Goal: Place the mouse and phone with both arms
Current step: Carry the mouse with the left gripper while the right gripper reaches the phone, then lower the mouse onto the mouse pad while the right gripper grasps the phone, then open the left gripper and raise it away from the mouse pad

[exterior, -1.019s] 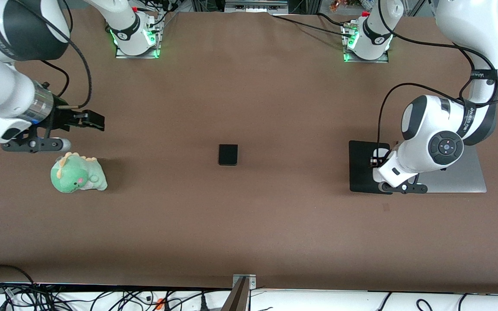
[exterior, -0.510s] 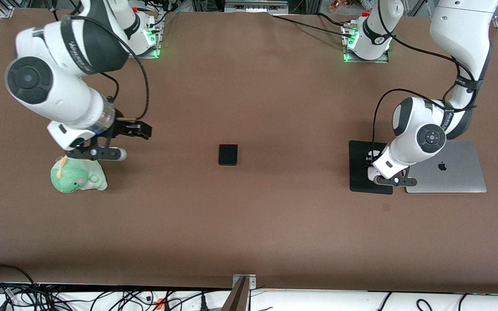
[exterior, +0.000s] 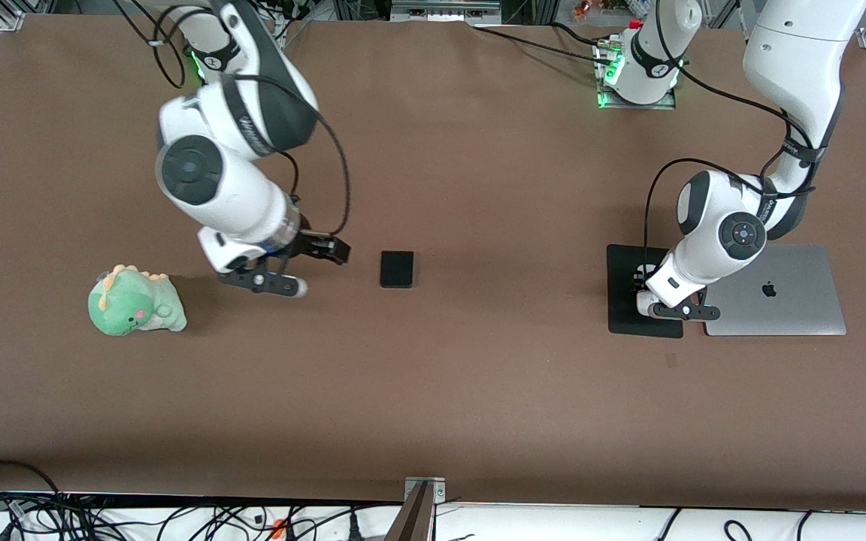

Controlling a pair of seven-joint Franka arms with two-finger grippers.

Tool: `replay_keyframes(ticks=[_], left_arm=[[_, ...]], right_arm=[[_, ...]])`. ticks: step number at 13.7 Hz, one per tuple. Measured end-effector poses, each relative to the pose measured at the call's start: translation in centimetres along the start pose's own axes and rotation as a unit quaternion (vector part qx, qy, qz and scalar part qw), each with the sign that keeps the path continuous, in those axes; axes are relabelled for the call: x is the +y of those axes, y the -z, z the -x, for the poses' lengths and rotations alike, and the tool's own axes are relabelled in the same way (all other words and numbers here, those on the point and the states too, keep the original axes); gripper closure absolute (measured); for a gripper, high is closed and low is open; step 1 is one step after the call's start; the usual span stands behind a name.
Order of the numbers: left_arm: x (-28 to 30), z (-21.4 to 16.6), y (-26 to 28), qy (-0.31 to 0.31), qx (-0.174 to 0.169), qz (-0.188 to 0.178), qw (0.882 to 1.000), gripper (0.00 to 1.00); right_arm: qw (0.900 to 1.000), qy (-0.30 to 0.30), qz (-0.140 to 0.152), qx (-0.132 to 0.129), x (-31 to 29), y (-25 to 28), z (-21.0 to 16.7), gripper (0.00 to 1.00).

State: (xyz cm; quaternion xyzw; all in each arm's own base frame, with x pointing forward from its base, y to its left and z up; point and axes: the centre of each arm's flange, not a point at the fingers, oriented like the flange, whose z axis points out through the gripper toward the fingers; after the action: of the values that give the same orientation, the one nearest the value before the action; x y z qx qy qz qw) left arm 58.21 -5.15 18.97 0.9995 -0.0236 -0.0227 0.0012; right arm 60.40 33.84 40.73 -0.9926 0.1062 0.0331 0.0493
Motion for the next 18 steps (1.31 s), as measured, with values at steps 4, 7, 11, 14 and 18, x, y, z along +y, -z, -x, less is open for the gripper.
replay_keyframes(ticks=[4, 7, 11, 14, 18], left_arm=[[-0.5, 0.0, -1.0, 0.004, 0.000, 0.002, 1.000, 0.25], [-0.4, -0.2, -0.7, 0.004, 0.004, 0.002, 1.000, 0.00], [-0.6, -1.7, 4.3, 0.004, -0.008, -0.005, 1.000, 0.00], [-0.8, -3.6, 12.8, -0.010, -0.038, -0.013, 0.999, 0.00], [-0.5, -4.9, 22.3, -0.029, -0.061, -0.017, 0.998, 0.00]], right_arm=[[1.000, 0.011, 0.004, 0.018, -4.6, -7.9, 2.0, 0.00], [0.999, 0.025, 0.002, 0.036, -5.4, -12.9, 3.6, 0.00], [0.997, 0.047, 0.003, 0.060, -5.2, -17.9, 6.2, 0.00], [0.996, 0.064, 0.004, 0.067, -5.8, -20.5, 8.3, 0.00], [0.993, 0.081, 0.014, 0.082, -5.0, -22.9, 8.9, 0.00]])
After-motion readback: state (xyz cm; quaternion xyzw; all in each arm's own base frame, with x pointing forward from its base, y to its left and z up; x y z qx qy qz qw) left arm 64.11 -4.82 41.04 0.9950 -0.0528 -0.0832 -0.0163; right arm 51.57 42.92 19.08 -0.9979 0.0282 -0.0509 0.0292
